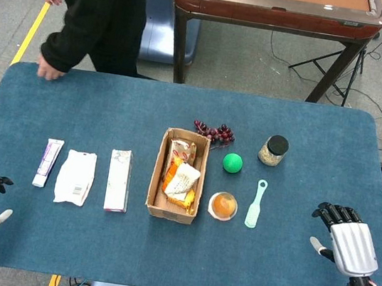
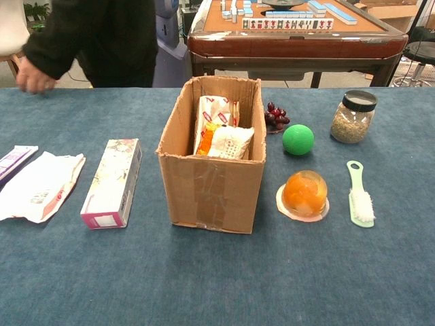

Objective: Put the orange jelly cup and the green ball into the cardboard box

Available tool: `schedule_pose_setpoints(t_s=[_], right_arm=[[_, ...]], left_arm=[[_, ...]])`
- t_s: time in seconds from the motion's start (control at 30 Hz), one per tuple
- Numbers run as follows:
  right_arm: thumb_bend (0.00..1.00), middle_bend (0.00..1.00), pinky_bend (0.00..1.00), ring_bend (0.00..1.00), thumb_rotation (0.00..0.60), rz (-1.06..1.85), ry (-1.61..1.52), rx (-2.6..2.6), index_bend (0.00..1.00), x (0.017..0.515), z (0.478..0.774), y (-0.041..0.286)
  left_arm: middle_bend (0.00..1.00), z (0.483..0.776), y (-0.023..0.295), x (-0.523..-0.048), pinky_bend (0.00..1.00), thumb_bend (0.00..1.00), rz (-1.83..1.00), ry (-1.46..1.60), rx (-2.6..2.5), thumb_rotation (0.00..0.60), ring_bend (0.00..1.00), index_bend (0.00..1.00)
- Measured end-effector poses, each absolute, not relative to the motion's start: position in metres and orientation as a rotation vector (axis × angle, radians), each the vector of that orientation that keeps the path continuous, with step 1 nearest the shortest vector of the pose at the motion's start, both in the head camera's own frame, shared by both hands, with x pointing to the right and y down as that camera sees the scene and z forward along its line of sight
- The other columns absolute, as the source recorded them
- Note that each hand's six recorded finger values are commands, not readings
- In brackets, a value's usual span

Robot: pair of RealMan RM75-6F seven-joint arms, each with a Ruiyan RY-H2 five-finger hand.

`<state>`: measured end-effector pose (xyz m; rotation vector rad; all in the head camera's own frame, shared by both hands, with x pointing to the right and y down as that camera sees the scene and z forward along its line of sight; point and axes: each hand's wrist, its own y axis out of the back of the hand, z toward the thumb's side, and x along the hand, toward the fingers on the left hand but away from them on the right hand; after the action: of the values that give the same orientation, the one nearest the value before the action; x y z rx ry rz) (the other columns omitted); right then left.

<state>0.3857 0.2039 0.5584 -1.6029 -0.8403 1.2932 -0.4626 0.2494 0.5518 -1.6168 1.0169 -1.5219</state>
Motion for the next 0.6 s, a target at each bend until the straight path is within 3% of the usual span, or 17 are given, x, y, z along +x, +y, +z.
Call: schedule_pose_setpoints(t_s=[0.4,0.6], right_arm=[[0.06,0.32,0.35,0.28,0.600,1.275,-0.845,-1.650,0.42,0.380,0.564,0.199],[0.00,0.29,0.35,0.23,0.600,1.240,-0.778,-1.663,0.41,0.365,0.571,0.188]], left_arm=[[0.47,0.547,0.248,-0.464,0.59,0.14,-1.513,1.038,-1.609,0.600,0.35,0.35],[0.47,0.542,0.248,-0.464,0.59,0.14,-1.495,1.047,-1.602,0.600,0.35,0.35]])
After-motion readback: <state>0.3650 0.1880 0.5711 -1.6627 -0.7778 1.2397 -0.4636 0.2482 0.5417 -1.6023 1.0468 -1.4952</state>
